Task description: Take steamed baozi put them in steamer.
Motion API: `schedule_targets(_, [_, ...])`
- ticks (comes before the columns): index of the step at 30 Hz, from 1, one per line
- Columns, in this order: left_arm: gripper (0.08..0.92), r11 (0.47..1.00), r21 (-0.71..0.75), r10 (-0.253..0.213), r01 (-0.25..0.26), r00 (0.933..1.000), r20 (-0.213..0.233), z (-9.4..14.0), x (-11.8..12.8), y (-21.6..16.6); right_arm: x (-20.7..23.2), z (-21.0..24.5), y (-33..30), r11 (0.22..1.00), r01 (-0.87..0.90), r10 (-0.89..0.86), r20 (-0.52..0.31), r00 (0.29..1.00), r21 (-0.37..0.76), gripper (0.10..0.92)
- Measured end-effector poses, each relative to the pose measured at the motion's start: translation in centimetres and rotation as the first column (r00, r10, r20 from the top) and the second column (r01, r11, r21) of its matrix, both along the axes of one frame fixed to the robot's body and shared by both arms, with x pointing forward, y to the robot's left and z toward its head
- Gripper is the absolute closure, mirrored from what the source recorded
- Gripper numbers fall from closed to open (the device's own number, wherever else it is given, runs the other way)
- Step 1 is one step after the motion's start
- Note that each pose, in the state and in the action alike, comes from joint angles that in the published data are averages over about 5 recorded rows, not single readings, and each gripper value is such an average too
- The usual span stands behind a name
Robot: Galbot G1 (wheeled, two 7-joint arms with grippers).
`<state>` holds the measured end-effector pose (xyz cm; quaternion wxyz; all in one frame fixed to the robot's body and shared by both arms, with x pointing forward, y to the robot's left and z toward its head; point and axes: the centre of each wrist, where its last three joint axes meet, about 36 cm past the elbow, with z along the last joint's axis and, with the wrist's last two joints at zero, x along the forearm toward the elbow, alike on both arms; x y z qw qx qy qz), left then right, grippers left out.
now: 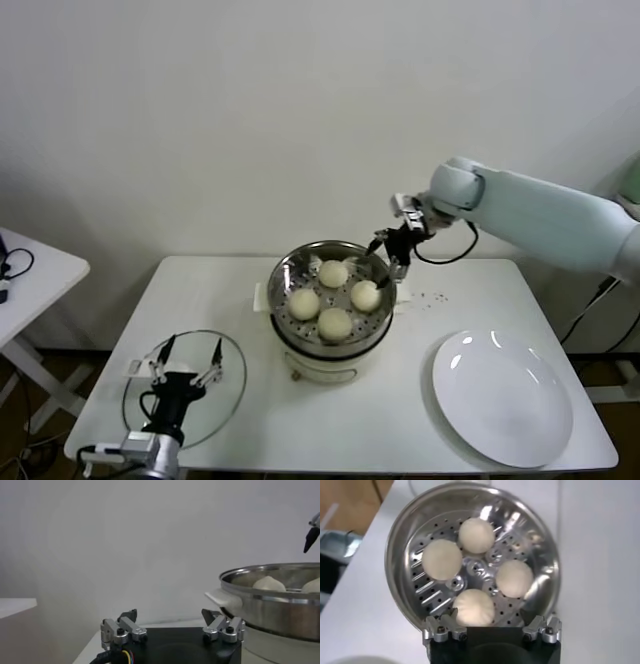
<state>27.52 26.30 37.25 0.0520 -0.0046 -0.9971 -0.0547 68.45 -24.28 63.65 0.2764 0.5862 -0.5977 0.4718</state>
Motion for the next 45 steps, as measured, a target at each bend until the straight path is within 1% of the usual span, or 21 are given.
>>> schedule_targets(8, [0.177,1.0,0.003,0.002,-0.002,1.0,0.005,0.2,-0.2,-0.5,-3.4,-1.0,-5.2,0.982,0.093,-0.113,0.112,0.987,0.166,0.2])
schedule_targets(14, [0.177,1.0,0.014,0.0,0.0,0.9999,0.012,0.2,-0.4,-1.2,-6.6,-3.3,-7.8,0.934,0.149,-0.216,0.181,0.959,0.325,0.2])
schedule_targets(20, [0.177,1.0,0.027,-0.001,0.0,0.9998,0.018,0.4,-0.6,-2.1,-9.7,-6.5,-8.9,0.843,0.176,-0.332,0.234,0.914,0.508,0.2])
schedule_targets(26, [0.177,0.999,0.036,0.007,-0.008,0.9997,0.023,0.4,-0.5,-2.4,-12.8,-9.8,-9.6,0.711,0.177,-0.463,0.264,0.846,0.68,0.2])
schedule_targets(30, [0.177,0.999,0.039,0.013,-0.014,0.9997,0.022,0.2,-0.4,-2.4,-15.1,-12.3,-9.9,0.601,0.171,-0.557,0.255,0.791,0.781,0.2])
schedule_targets(35, [0.177,0.999,0.044,0.021,-0.022,0.9996,0.018,0.0,-0.3,-2.1,-18.2,-15.8,-10.4,0.453,0.172,-0.675,0.21,0.708,0.875,0.2])
schedule_targets(40, [0.177,0.998,0.052,0.026,-0.027,0.9996,0.012,-0.2,-0.2,-1.7,-21.5,-19.6,-10.8,0.304,0.183,-0.777,0.132,0.616,0.935,0.2])
schedule_targets(45, [0.177,0.998,0.06,0.024,-0.024,0.9997,0.002,-0.5,-0.2,-1.5,-25.1,-23.8,-10.2,0.181,0.224,-0.839,0.032,0.544,0.958,0.2])
